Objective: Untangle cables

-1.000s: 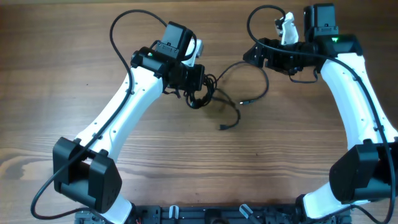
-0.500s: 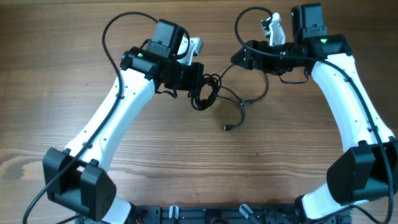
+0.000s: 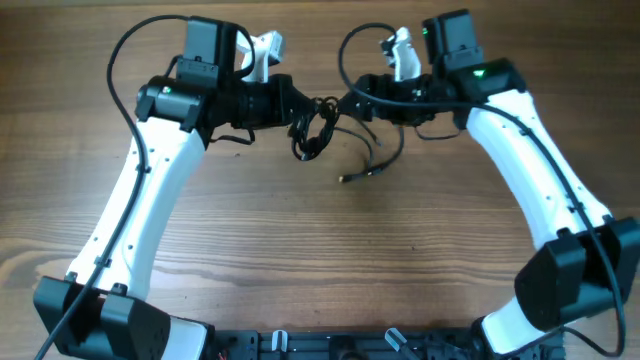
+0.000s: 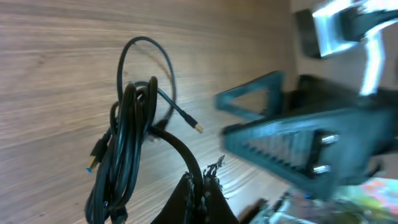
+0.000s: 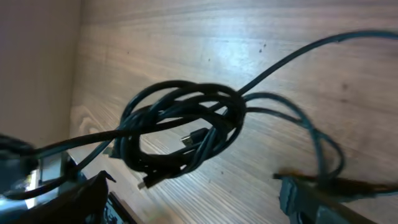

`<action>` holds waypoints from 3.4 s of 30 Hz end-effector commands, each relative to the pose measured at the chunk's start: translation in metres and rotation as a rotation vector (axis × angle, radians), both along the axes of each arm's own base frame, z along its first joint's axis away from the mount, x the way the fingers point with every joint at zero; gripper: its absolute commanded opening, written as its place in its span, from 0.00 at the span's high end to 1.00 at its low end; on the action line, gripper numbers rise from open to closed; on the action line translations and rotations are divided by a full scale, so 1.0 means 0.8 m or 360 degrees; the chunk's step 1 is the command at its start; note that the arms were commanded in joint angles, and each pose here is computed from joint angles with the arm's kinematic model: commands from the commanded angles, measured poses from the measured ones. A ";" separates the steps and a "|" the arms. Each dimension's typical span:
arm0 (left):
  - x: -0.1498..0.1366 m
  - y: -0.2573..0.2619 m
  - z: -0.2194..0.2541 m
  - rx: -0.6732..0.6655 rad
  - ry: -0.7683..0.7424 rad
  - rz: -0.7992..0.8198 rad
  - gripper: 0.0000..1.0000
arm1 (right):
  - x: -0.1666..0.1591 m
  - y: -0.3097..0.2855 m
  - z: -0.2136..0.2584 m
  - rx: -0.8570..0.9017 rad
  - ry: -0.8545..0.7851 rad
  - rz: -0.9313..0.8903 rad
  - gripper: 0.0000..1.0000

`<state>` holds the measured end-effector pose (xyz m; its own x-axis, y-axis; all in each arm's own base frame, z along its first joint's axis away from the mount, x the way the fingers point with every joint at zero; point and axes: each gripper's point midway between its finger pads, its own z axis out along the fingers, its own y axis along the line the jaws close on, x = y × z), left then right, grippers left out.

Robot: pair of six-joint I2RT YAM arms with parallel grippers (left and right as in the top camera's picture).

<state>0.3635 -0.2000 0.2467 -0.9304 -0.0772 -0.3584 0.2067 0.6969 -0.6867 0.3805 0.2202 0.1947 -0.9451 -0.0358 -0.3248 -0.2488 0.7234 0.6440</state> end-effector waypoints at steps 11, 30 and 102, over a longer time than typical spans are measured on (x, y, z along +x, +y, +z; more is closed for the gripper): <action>0.001 0.001 0.047 -0.0218 -0.0012 0.0085 0.96 | 0.017 0.001 -0.035 -0.0091 0.0138 -0.0181 0.13; 0.029 0.064 0.039 0.0186 -0.0116 0.0667 0.96 | 0.016 0.034 -0.023 0.0039 -0.0052 0.0099 0.13; -0.001 0.128 0.001 0.0479 -0.0069 0.0447 0.96 | 0.038 -0.112 -0.086 -0.0538 0.0177 -0.0400 0.00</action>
